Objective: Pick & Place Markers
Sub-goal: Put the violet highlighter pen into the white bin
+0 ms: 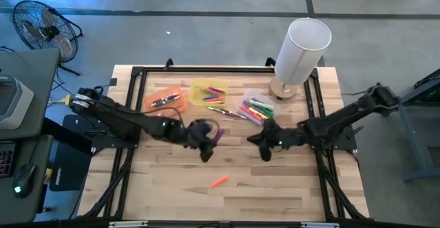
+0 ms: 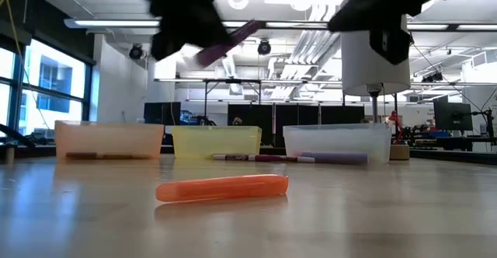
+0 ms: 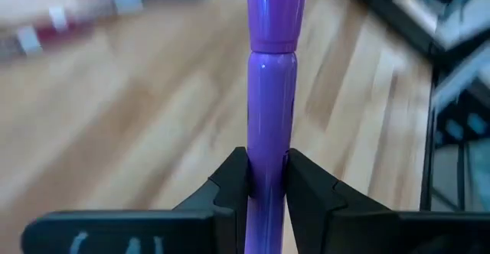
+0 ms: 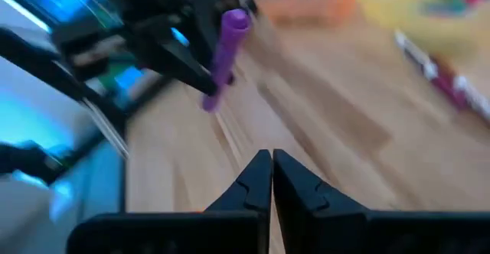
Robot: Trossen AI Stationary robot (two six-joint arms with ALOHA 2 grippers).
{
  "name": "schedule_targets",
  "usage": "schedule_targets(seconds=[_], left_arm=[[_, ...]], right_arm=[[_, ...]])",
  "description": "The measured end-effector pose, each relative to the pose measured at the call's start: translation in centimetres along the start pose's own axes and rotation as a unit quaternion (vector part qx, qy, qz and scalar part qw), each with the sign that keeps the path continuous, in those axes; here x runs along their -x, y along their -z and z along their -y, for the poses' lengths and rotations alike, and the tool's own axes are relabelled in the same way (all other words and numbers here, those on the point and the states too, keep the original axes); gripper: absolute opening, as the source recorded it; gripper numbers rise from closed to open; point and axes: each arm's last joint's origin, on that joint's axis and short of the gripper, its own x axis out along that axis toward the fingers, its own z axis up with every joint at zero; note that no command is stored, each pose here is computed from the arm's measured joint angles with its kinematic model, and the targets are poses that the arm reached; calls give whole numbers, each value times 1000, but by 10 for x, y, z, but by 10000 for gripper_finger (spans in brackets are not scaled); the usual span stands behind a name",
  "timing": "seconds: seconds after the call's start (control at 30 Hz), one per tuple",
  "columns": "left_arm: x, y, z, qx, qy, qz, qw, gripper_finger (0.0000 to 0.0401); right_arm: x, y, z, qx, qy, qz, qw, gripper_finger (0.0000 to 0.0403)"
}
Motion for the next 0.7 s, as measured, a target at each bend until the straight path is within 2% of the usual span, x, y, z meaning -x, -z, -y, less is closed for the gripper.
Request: schedule_targets(seconds=[0.17, 0.33, 0.57, 0.7], left_arm=[[11, -50, 8, -1, 18, 71, 997, 59], [22, -80, 15, -9, 48, 123, 991, 59], [10, -81, 17, -20, 47, 135, 990, 59], [-2, -84, 23, -2, 78, 152, 985, 59]], right_arm=[[21, -11, 15, 1, -57, 106, 993, 22], [19, -25, 18, 37, -80, 139, 986, 70], [10, -40, 19, 62, -133, 172, 974, 145], [4, -45, 18, 67, -153, 192, 967, 170]])
